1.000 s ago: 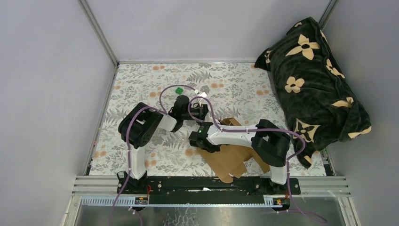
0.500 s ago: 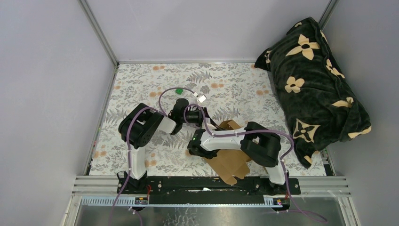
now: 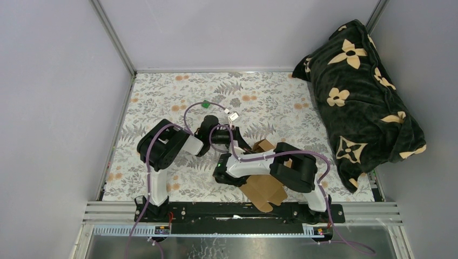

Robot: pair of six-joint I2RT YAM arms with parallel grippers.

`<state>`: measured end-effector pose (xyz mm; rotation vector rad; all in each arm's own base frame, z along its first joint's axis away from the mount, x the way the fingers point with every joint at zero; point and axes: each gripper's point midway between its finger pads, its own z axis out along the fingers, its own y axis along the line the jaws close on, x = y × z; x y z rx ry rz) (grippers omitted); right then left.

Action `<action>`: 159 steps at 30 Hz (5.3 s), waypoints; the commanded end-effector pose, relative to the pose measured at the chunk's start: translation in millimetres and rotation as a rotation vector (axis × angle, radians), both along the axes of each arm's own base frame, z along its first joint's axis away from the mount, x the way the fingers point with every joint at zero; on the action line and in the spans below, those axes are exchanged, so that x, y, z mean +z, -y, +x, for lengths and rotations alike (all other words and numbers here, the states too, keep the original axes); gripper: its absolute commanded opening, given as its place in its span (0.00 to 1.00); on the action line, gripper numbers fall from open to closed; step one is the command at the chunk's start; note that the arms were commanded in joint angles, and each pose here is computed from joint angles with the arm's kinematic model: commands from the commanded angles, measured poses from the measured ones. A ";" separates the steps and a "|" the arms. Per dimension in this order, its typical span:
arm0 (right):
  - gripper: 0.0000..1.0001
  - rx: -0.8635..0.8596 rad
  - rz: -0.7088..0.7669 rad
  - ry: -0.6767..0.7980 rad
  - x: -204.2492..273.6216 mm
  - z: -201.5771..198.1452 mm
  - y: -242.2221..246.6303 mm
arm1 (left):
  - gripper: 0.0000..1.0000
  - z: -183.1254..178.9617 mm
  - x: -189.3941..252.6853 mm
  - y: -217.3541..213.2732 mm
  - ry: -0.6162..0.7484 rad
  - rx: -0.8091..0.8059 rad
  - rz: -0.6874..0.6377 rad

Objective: Fold the paper box
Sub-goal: Fold the paper box at the center of the board.

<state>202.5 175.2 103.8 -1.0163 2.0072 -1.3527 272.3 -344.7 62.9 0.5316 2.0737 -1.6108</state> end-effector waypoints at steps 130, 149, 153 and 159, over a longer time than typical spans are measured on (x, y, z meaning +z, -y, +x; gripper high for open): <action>0.38 -0.179 0.300 -0.142 -6.5 60.7 35.5 | 0.51 6.0 20.5 116.8 0.434 0.139 -0.009; 0.28 -0.200 0.293 -0.138 -25.1 62.0 50.9 | 0.51 13.8 25.9 139.4 0.439 0.100 -0.060; 0.28 -0.202 0.302 -0.145 -30.4 59.8 51.4 | 0.52 13.9 26.4 143.7 0.434 0.087 -0.071; 0.28 -0.201 0.333 -0.158 -34.0 58.7 49.6 | 0.55 9.8 34.1 148.5 0.435 0.062 -0.113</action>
